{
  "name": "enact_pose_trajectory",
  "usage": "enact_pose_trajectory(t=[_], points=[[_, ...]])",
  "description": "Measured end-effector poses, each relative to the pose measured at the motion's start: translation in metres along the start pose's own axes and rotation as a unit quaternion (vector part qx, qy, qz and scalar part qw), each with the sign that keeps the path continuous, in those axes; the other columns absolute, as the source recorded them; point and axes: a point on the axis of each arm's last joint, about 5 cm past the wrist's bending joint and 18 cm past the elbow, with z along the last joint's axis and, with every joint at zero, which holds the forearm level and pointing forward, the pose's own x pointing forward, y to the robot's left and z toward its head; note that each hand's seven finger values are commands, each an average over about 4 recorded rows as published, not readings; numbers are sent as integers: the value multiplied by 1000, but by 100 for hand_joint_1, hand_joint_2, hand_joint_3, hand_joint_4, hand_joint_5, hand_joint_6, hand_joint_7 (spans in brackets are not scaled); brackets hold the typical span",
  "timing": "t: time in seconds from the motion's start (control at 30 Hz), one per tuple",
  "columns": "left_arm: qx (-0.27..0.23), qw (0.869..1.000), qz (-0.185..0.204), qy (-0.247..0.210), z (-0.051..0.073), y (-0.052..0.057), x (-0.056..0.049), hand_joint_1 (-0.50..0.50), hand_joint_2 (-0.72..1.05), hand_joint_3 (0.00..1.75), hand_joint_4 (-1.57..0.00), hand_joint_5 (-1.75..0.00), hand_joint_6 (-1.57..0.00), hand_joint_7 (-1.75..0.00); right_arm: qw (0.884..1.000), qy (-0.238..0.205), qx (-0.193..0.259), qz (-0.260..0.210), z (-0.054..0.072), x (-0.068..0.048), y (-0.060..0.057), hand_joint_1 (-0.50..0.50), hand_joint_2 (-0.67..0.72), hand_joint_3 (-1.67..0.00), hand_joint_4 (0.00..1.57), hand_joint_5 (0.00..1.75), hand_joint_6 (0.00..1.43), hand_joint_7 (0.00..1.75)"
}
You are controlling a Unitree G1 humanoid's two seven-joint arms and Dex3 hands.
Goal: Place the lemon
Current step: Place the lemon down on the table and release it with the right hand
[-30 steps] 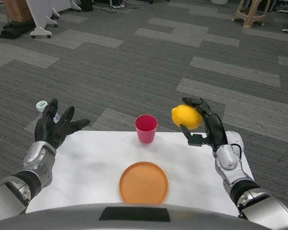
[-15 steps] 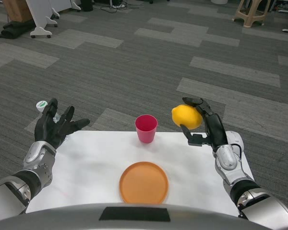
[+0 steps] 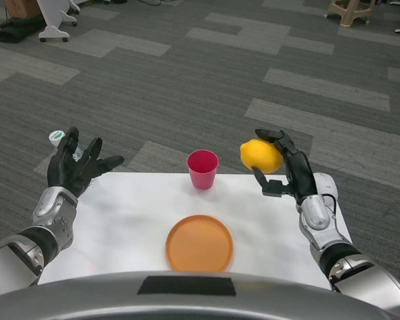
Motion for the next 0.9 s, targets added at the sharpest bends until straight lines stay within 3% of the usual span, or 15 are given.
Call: enact_pose_trajectory(t=[0.37,0.9], points=[[0,1000,0,0,0,0,0,50,105,9,0,0,0,0,1000,11,0,-5,-4,-7,-1,-17,-59,-127,20,155,14,63],[0,1000,-2,-2,1,0,0,50,105,9,0,0,0,0,998,38,9,-49,-12,-23,-10,-17,-60,-127,14,153,11,63]])
